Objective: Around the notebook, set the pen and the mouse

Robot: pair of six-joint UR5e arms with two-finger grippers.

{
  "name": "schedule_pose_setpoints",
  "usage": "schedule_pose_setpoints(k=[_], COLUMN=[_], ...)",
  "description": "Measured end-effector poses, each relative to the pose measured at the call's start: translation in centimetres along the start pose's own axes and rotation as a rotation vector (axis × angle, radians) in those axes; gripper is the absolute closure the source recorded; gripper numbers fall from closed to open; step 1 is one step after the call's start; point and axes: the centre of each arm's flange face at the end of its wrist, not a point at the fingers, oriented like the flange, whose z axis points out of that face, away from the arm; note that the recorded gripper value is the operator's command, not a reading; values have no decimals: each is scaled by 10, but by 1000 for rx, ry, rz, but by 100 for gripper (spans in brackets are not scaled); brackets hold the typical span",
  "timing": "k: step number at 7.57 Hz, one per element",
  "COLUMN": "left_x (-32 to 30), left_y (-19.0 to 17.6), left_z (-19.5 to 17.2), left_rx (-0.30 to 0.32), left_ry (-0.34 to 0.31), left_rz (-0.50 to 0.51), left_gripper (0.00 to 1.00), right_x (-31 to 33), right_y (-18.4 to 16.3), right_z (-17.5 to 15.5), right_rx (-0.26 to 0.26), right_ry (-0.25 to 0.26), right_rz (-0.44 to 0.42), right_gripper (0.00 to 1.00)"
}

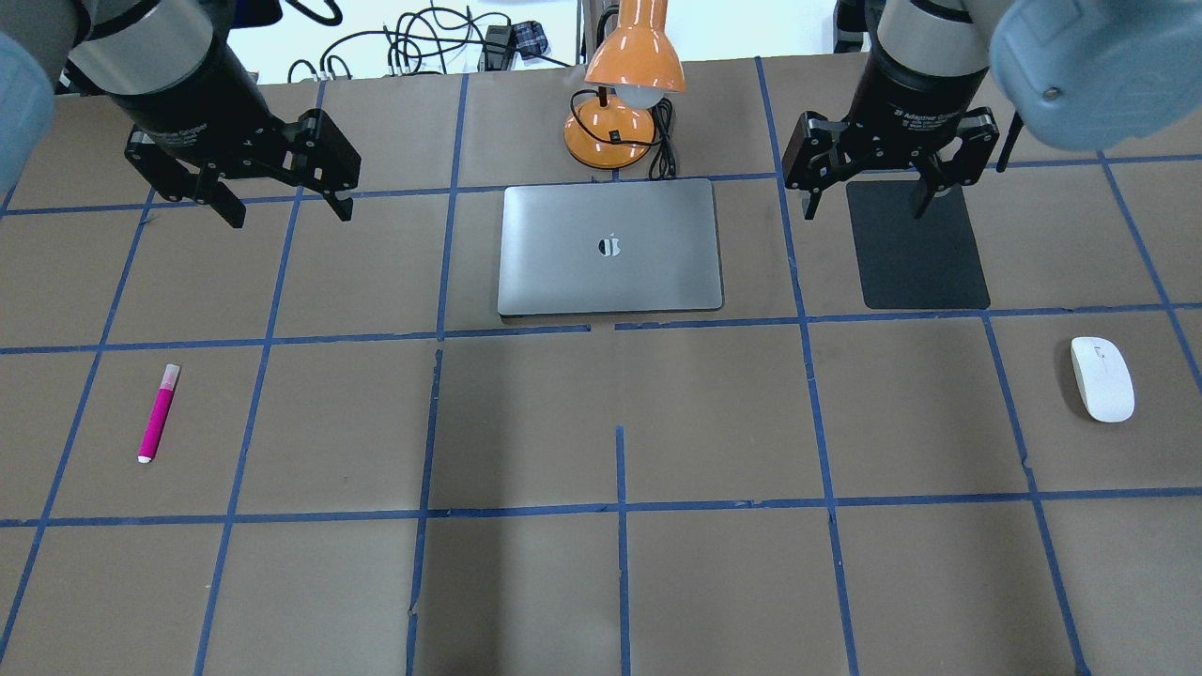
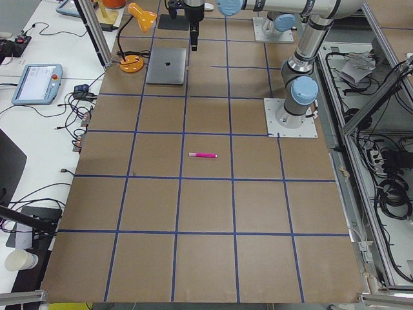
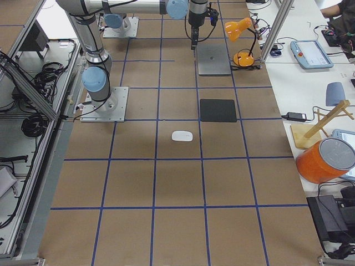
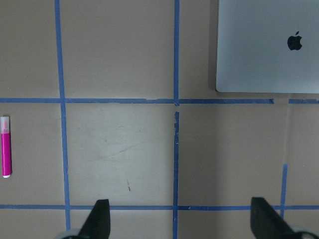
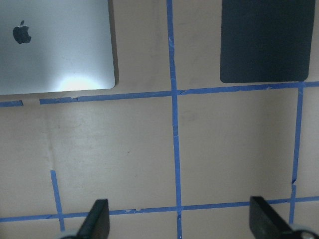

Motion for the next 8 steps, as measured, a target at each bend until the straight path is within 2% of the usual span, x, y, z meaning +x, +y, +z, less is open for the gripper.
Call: schedule_pose_setpoints(k=[2, 3, 4, 6, 8], left_x=[-71, -126, -182, -270, -303], left_y=[-7, -9, -9, 9, 37], left_z=[20, 44, 78, 174, 264], left_rx=[-45, -81, -95, -59, -20], left_ry=[-23, -37, -39, -54, -79], left_rz=[7, 8, 32, 127, 182], left_gripper=[0, 0, 0, 0, 0], right_x=[48, 90, 134, 226, 305], right_y=[-13, -22, -31, -29, -17], right_z=[21, 42, 71, 132, 193], right_rx=[-34, -38, -9, 53, 31], right_ry=[-5, -15, -16, -1, -16], right_rz=[11, 3, -30, -97, -132], right_gripper=[0, 0, 0, 0, 0])
